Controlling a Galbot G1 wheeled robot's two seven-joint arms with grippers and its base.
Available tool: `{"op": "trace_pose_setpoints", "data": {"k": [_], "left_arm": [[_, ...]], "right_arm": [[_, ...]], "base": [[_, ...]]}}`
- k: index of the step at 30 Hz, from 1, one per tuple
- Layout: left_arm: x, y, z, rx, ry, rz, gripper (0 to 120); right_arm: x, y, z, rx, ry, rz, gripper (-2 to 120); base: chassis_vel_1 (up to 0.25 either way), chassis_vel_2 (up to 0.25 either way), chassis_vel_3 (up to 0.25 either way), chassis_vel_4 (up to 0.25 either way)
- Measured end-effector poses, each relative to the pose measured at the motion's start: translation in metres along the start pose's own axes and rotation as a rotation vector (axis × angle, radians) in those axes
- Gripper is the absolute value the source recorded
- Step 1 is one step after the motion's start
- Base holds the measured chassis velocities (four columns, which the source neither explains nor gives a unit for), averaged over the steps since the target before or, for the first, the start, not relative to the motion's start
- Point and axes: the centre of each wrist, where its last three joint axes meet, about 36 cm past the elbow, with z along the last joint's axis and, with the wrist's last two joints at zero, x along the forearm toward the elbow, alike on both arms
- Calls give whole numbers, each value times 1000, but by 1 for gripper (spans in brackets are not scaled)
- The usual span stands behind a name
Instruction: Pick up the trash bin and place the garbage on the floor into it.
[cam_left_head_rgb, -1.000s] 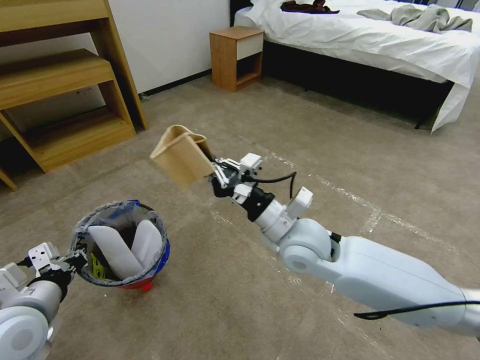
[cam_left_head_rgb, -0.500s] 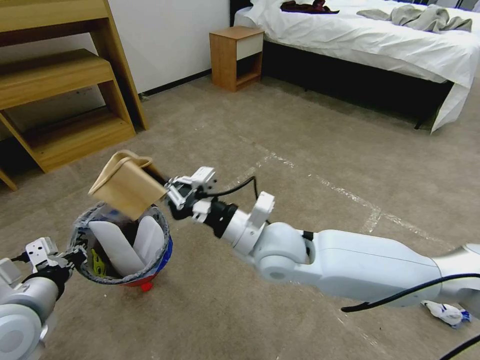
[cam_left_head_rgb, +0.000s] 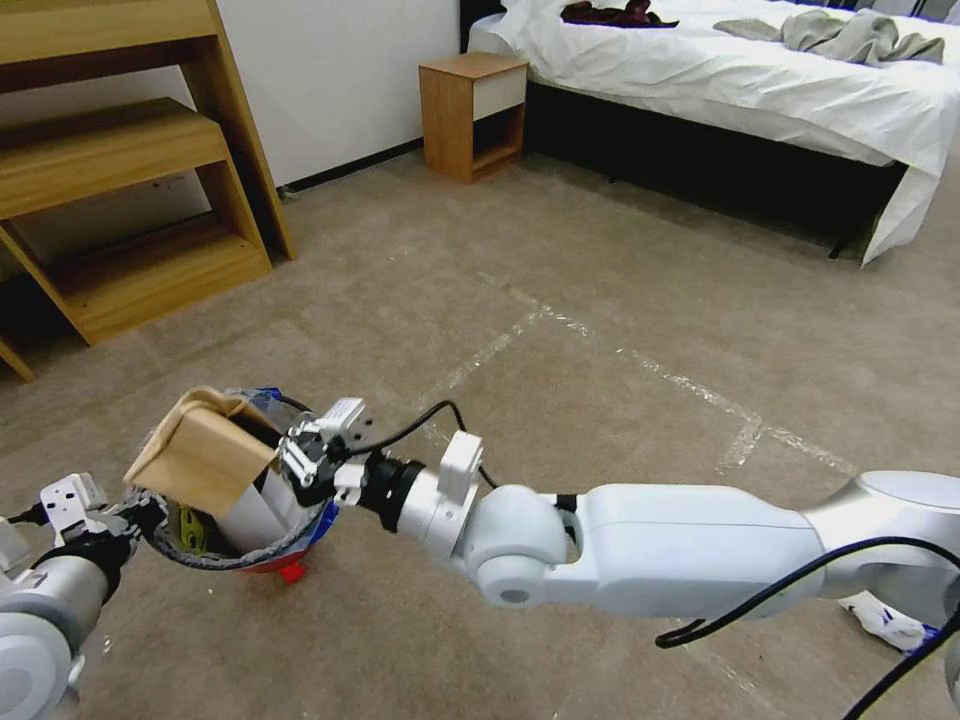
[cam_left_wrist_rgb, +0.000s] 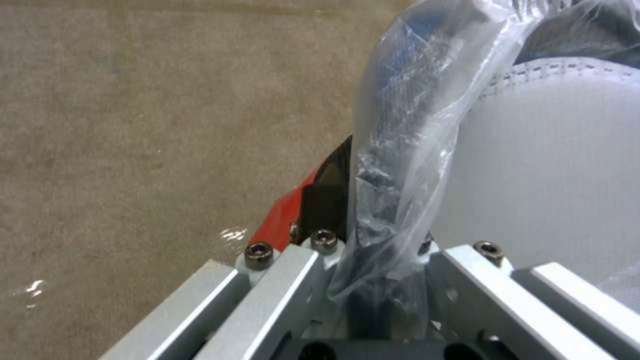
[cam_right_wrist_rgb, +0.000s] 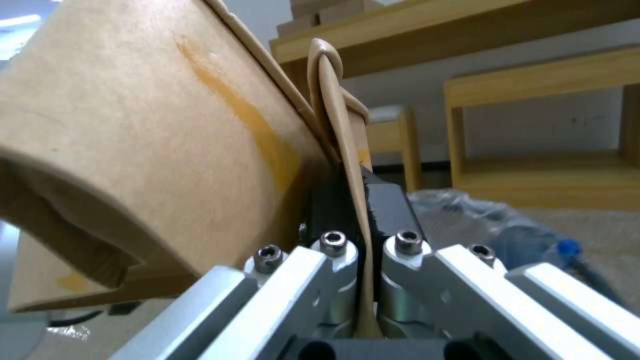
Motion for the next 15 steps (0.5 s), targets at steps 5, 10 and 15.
{"op": "trace_pose_setpoints", "data": {"k": [5,10,15], "left_arm": [[7,-2,-2,-4,-9,5,1],[12,-5,-2,-4,-13,14,1],[16,-6,-2,-5,-15,16,1]], "right_arm": [[-5,1,8,10,10,-7,0],[-16,5,14,17,12,-23,0],[-23,6,21,28,17,-35,0]], "base": [[0,0,0,0],[0,0,0,0],[0,0,0,0]]}}
